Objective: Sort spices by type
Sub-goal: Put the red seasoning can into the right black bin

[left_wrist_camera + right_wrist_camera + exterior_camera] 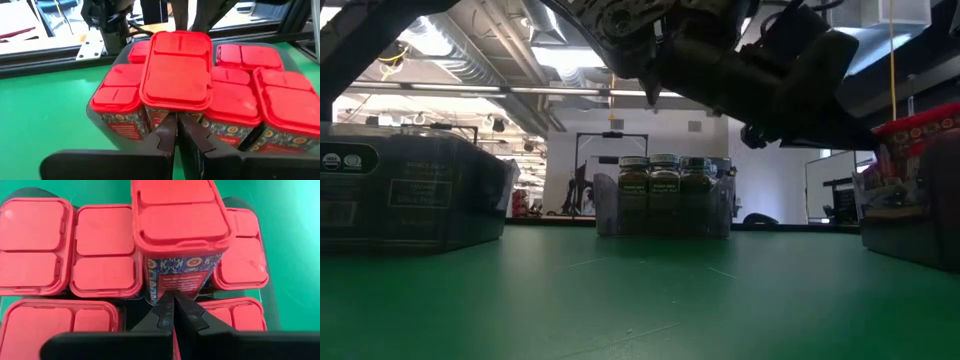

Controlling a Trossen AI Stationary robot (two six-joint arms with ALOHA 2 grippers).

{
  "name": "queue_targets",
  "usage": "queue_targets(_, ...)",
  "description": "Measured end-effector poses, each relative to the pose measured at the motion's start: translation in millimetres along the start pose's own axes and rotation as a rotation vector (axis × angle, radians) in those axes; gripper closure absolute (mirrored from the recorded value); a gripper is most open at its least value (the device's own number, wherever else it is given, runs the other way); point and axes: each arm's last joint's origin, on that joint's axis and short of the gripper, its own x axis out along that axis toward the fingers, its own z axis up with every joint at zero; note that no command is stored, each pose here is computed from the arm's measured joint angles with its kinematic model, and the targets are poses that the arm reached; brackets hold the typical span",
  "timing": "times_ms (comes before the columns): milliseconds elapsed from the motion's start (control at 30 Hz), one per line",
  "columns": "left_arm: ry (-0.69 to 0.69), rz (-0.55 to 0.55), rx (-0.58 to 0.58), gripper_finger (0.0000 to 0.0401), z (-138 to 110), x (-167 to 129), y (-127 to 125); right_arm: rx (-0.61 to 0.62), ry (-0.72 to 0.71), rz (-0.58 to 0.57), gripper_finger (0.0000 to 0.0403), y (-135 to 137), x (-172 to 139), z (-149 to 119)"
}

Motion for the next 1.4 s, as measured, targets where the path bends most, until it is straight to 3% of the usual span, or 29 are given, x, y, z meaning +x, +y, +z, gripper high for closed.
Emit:
queue_targets(200,-0.031,-0.020,0.000,0.0388,3,0,-1,-0.003,0.040,0.003,0.0397,0,-3,1)
queue_targets(467,-0.065,-0.067,-0.001,0.0388,7,-1,-3,-0.022,0.081,-0.021,0.0397,-1,-30,16)
queue_targets(833,-0.011,-0.071,-0.001,0.0388,2,-1,-5,-0.025,-0.093,-0.020,0.0397,3,-45,31)
queue_targets(1400,0.005,-0.056,0.004,0.0388,1,-1,-5,-0.013,-0.112,-0.041,0.0397,-2,4,5)
